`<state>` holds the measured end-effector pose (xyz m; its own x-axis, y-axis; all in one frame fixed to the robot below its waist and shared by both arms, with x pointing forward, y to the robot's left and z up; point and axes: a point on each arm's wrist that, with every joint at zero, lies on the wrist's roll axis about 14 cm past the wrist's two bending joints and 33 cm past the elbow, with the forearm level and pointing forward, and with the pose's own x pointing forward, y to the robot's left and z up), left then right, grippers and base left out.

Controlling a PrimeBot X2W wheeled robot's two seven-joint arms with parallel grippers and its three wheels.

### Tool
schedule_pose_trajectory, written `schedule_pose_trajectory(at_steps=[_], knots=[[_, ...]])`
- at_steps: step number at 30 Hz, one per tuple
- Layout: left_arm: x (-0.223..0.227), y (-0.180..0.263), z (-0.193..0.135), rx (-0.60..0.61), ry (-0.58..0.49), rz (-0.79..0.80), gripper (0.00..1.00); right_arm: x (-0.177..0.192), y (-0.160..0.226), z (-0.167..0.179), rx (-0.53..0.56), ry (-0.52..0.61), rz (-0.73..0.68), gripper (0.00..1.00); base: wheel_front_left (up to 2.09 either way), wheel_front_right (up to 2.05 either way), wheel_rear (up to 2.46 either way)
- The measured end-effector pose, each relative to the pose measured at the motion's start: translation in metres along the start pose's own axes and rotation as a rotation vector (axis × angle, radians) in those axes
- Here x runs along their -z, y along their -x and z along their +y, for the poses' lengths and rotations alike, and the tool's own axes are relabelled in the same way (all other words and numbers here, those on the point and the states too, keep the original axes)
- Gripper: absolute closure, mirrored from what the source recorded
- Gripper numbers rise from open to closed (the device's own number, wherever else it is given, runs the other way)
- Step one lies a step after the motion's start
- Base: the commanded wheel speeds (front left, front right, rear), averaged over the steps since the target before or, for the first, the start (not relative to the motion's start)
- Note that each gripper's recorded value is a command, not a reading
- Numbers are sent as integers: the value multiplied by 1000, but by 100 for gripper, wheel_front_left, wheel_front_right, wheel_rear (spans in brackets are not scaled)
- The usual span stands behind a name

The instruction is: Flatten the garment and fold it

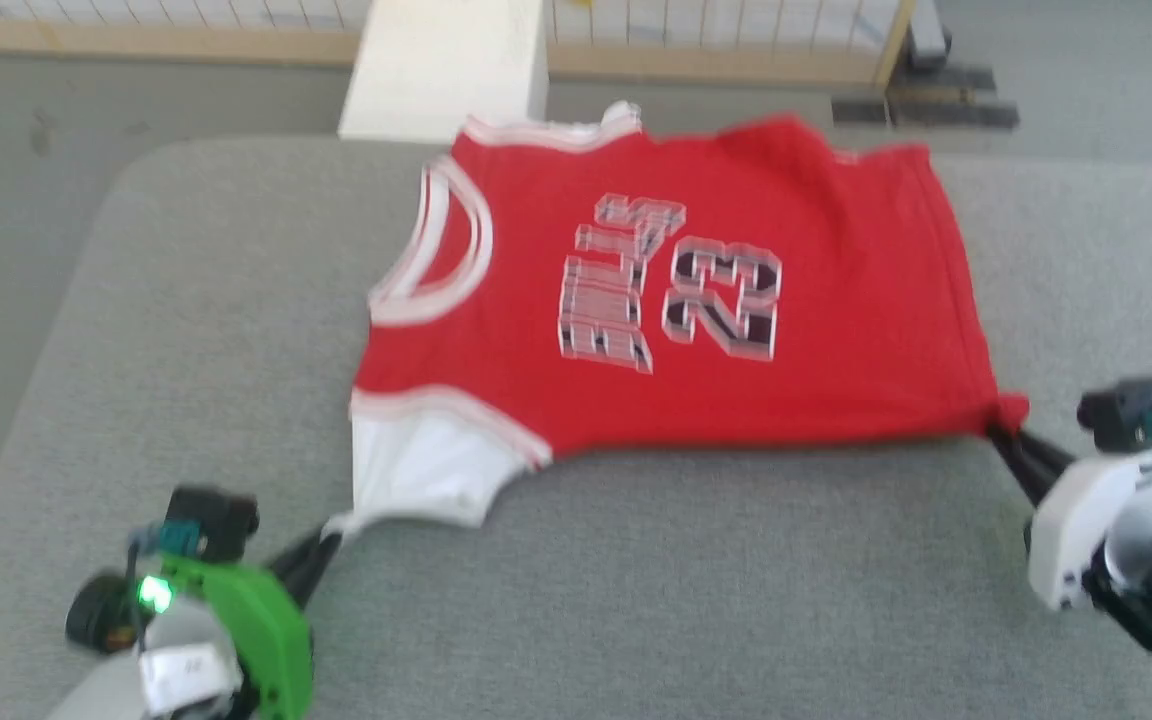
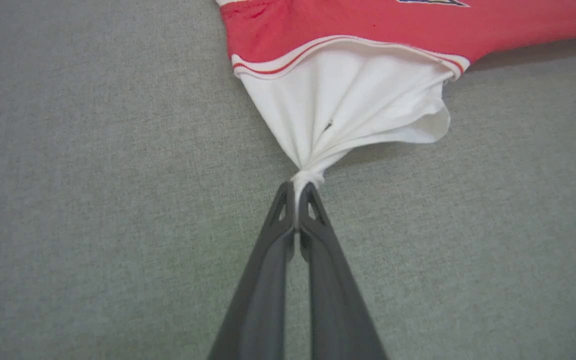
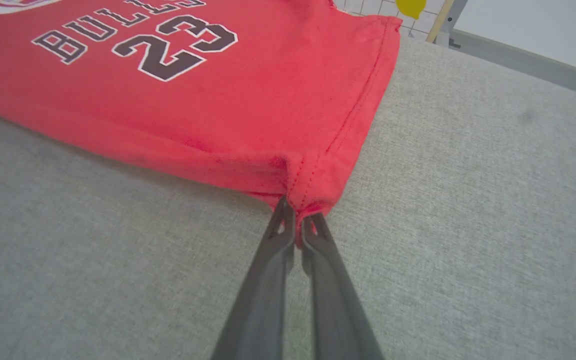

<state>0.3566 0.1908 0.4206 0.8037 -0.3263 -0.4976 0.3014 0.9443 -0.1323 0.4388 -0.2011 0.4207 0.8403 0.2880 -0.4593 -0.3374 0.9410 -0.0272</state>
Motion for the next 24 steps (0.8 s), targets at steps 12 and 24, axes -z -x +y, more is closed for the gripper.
schedule_pose_trajectory(at_steps=[12, 24], knots=[[55, 75, -33, 32, 153, 194, 100, 32, 58, 25, -74, -33, 134, 100, 0, 0, 0], [59, 90, -53, 99, 209, 228, 100, 53, 89, 34, -106, -131, 245, 100, 0, 0, 0]])
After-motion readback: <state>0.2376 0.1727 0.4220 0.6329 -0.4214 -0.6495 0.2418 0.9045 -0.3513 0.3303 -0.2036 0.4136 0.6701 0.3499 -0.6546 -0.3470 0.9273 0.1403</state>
